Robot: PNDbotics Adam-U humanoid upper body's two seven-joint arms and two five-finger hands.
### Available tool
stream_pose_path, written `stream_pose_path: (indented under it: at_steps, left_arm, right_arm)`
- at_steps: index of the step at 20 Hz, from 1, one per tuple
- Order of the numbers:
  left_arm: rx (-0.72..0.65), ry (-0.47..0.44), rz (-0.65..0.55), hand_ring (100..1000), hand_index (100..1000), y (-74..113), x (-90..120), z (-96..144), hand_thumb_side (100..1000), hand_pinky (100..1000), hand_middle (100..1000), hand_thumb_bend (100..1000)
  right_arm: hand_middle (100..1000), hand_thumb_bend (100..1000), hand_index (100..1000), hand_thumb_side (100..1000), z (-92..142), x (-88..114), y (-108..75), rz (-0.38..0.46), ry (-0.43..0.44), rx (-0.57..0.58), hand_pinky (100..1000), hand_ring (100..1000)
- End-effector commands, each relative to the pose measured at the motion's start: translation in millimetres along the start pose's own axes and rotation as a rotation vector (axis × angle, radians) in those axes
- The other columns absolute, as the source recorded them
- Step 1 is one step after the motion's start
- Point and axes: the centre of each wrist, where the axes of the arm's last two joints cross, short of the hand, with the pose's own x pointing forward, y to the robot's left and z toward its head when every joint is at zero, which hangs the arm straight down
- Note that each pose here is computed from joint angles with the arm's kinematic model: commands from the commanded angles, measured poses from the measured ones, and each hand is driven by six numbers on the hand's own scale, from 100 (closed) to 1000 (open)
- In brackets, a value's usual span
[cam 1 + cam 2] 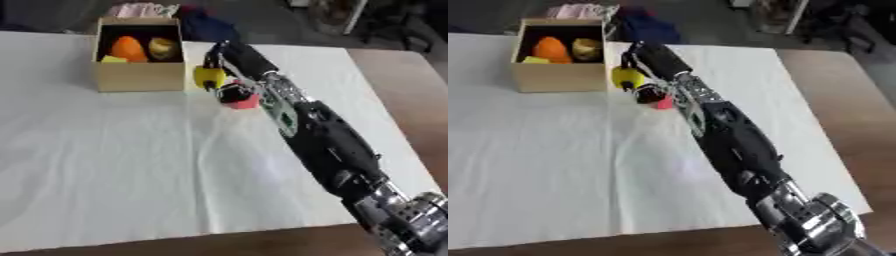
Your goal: Pick up objects on the table and place them in the box.
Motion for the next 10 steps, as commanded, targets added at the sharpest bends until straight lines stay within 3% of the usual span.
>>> stream_pose_path:
  at_steps: [1, 6, 10]
  left_arm:
    - [0.009, -0.015, -0.018, 579, 772, 5.9, 5, -2, 556, 768, 634, 100]
    - [-0.001, -0.031, -0.01, 579, 772, 3.6, 7, -4, 558, 771, 634, 100]
    - [-0.021, -0.065, 0.012, 579, 772, -1.7, 12, -9, 559, 772, 635, 100]
  right_arm:
    - [283, 100, 368, 100, -12, 2, -39.9, 0.002, -0.047, -0.08, 582, 369]
    - [289, 100, 373, 100, -31, 16, -83.0, -0.009, -0.097, -0.136, 590, 388]
    - [301, 100, 385, 100, -47, 21, -95.9, -0.011, -0.079, -0.153, 597, 405]
